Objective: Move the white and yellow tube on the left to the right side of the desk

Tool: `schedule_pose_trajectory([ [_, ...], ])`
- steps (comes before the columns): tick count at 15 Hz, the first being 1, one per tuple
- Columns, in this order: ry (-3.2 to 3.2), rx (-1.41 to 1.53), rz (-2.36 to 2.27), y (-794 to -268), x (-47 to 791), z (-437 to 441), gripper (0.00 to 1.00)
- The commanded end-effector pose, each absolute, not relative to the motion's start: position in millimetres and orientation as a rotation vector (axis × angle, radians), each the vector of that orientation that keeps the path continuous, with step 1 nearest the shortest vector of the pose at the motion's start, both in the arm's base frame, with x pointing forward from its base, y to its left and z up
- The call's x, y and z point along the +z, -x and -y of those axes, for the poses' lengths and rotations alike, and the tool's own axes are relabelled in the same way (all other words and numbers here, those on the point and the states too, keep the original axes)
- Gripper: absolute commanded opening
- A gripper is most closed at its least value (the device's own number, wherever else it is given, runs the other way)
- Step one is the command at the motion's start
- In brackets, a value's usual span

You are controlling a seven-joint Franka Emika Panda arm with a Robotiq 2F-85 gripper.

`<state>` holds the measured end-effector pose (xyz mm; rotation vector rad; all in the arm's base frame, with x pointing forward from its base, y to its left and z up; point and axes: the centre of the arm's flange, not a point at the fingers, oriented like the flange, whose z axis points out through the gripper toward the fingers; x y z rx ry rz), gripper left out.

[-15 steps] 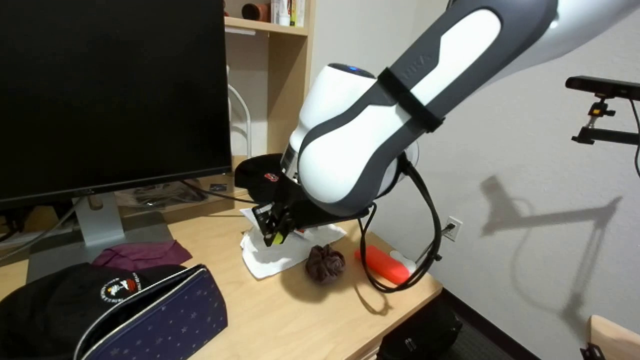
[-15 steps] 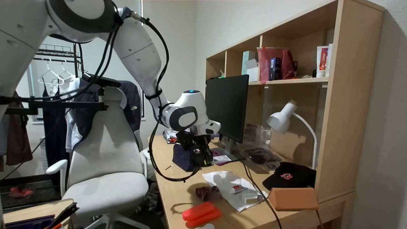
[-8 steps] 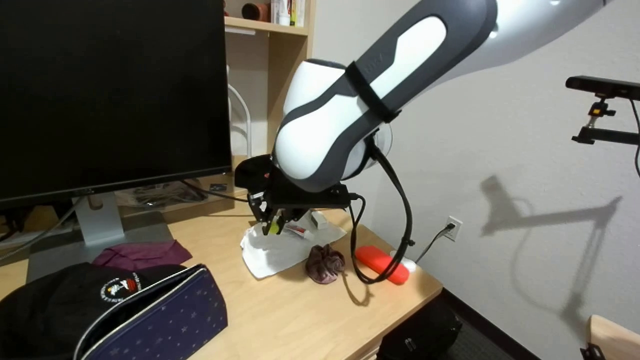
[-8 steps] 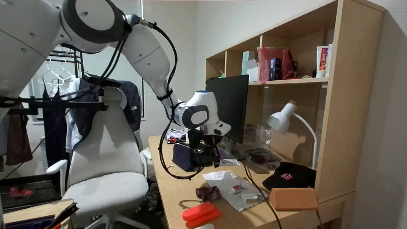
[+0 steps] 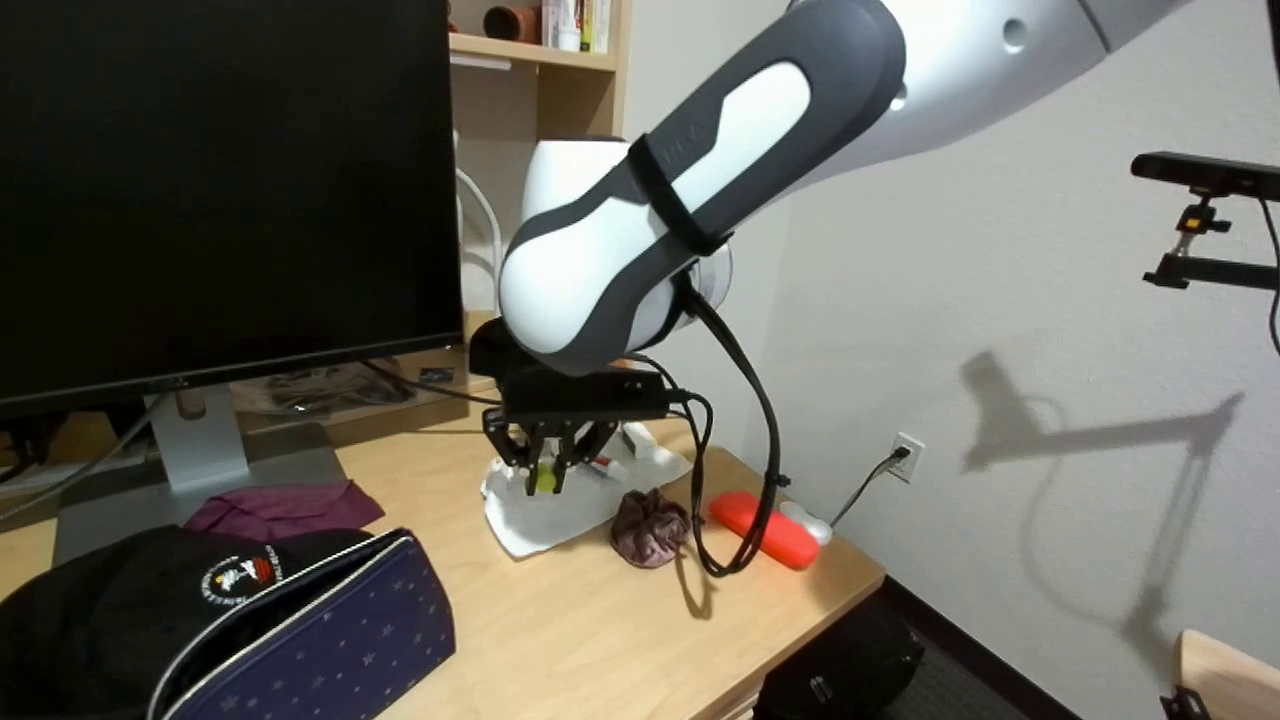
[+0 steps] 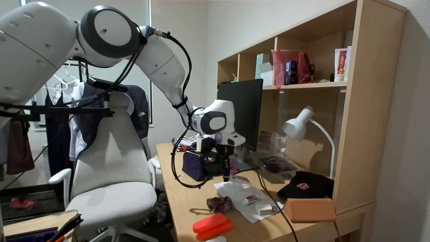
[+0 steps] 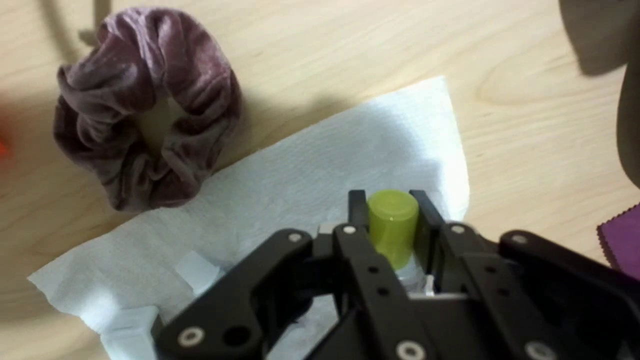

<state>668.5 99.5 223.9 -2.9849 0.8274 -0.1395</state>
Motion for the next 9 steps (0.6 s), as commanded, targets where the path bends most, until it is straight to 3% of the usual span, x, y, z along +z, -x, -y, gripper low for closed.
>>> schedule_pose_trajectory([
  [1,3.033,-0.066,-0.798,-680.2,217.6,-113.8,0.13],
  [9,3.061,-0.047,-0.729,-674.0,199.3,-119.6,0.13],
])
